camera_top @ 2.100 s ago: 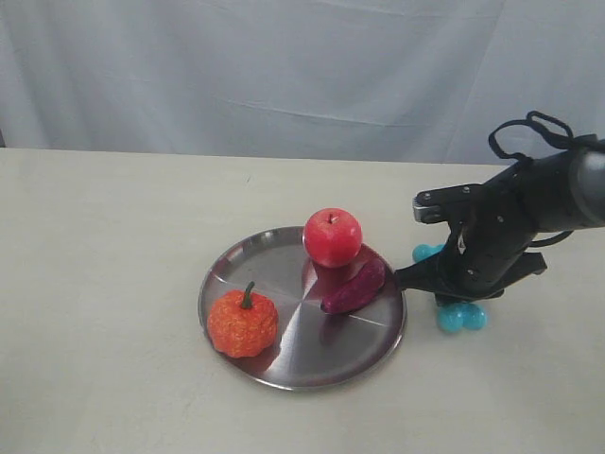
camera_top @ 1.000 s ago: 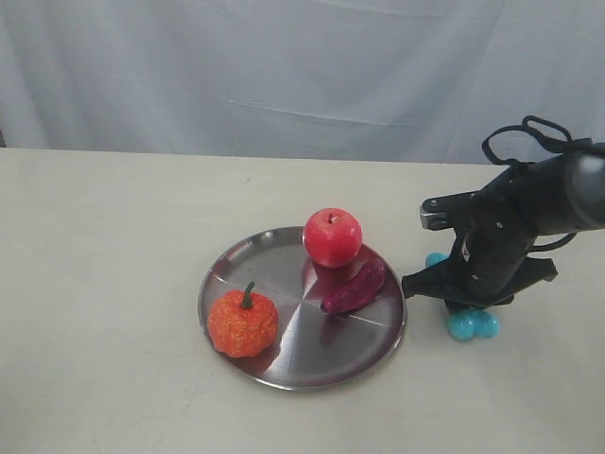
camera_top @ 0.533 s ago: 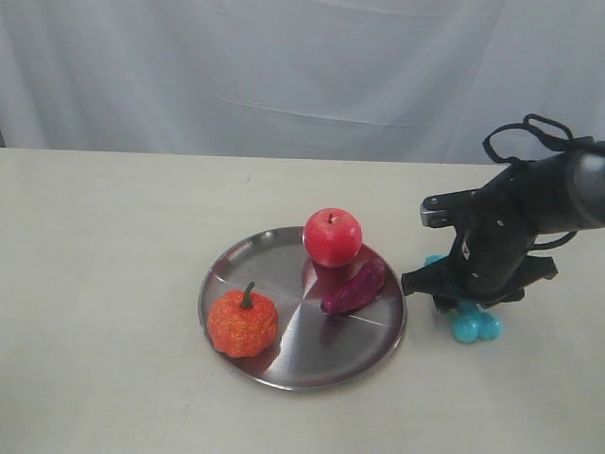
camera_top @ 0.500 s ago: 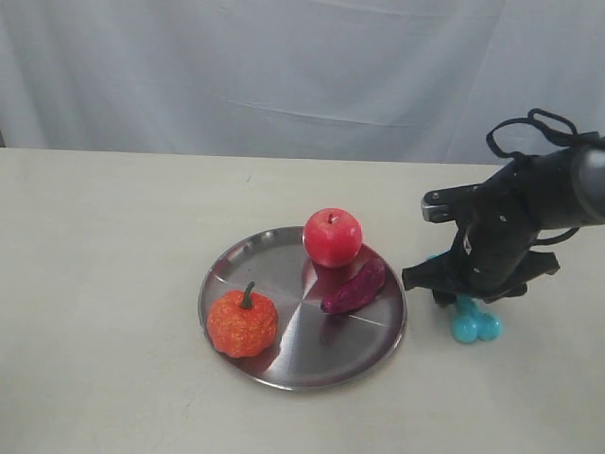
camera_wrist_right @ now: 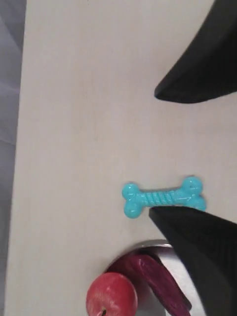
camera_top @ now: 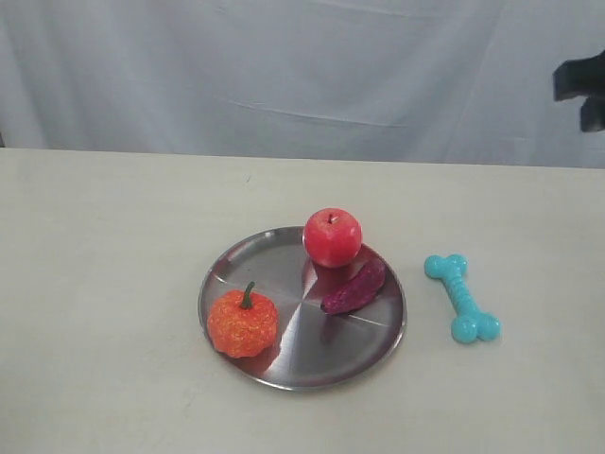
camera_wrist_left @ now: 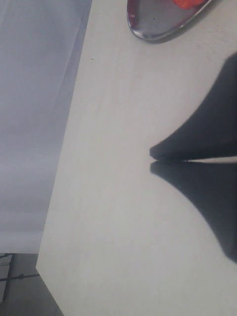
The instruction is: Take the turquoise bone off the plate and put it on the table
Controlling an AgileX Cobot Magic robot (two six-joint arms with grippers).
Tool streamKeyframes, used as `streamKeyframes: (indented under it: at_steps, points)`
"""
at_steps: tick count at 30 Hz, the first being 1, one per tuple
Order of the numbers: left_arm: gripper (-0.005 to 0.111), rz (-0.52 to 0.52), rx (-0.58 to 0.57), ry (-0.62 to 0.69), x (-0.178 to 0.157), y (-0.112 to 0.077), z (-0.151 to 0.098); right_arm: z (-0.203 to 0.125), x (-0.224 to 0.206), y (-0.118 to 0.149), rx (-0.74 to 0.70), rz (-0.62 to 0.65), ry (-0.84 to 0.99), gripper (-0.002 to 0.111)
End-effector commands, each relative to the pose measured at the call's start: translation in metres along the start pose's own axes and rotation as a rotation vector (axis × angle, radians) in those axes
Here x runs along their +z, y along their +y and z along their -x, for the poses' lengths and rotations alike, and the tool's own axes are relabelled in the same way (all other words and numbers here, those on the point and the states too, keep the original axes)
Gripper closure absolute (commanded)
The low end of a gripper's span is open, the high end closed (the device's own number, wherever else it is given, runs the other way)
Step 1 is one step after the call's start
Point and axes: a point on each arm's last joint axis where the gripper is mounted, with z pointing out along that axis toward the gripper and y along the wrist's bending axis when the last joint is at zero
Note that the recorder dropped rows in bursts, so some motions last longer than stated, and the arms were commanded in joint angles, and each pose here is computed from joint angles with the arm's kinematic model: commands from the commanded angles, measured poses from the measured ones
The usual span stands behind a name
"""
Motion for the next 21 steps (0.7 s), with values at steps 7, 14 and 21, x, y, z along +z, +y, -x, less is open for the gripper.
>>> streamKeyframes:
  at_steps: [7, 14, 21]
  points:
    - [0.107, 0.006, 0.003, -0.005, 0.000, 0.000, 0.000, -0.057, -0.101, -0.031, 0.124, 0.235, -0.093, 0.102]
    - [0.107, 0.006, 0.003, -0.005, 0.000, 0.000, 0.000, -0.089, -0.110, -0.029, 0.156, 0.374, -0.137, 0.109]
    - [0.107, 0.006, 0.003, -0.005, 0.000, 0.000, 0.000, -0.102, -0.124, -0.026, 0.225, 0.501, -0.124, 0.109]
